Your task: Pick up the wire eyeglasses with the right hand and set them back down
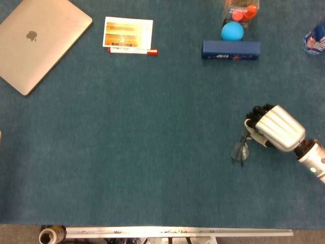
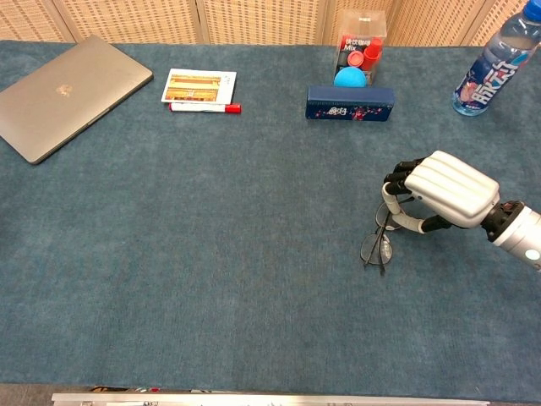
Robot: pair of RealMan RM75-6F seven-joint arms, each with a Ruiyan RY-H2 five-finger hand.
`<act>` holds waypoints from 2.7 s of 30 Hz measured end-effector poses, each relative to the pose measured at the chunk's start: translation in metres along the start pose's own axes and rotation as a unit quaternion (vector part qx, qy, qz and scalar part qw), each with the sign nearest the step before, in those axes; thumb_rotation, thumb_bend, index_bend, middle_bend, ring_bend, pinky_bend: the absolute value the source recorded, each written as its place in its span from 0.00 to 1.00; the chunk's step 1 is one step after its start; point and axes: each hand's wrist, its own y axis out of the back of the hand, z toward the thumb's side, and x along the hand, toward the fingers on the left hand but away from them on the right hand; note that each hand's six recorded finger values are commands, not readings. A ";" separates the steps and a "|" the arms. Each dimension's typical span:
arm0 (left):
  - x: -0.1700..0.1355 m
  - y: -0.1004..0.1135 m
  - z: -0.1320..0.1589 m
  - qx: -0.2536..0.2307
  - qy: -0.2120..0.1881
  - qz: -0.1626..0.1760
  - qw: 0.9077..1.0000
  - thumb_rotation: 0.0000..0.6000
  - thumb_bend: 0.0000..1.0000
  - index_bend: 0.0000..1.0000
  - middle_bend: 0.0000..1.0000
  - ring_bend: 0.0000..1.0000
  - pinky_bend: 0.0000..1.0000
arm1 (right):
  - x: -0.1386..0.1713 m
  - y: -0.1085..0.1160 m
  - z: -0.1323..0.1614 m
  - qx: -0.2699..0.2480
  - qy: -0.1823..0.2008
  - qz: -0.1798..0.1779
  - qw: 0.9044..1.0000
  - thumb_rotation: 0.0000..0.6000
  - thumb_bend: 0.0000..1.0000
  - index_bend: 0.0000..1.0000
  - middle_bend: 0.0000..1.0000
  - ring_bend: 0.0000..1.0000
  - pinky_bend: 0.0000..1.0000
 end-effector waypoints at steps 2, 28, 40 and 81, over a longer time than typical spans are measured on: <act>0.000 0.000 0.000 0.000 0.001 -0.001 1.000 1.00 0.28 0.53 0.55 0.42 0.59 | 0.000 0.002 0.001 -0.008 0.001 -0.005 1.000 1.00 0.30 0.61 0.56 0.43 0.60; 0.000 -0.001 0.000 -0.003 -0.001 -0.003 1.000 1.00 0.28 0.53 0.55 0.42 0.59 | -0.014 0.012 0.006 -0.014 -0.003 -0.036 0.999 1.00 0.30 0.61 0.56 0.43 0.60; -0.001 0.001 0.001 -0.007 -0.002 -0.002 1.000 1.00 0.28 0.53 0.55 0.42 0.59 | -0.018 -0.002 0.005 -0.007 -0.008 -0.020 1.000 1.00 0.30 0.61 0.56 0.43 0.60; 0.001 -0.003 0.005 -0.005 -0.010 -0.008 1.000 1.00 0.28 0.53 0.55 0.42 0.59 | 0.054 0.122 -0.008 0.035 -0.128 -0.129 0.983 1.00 0.30 0.61 0.56 0.43 0.60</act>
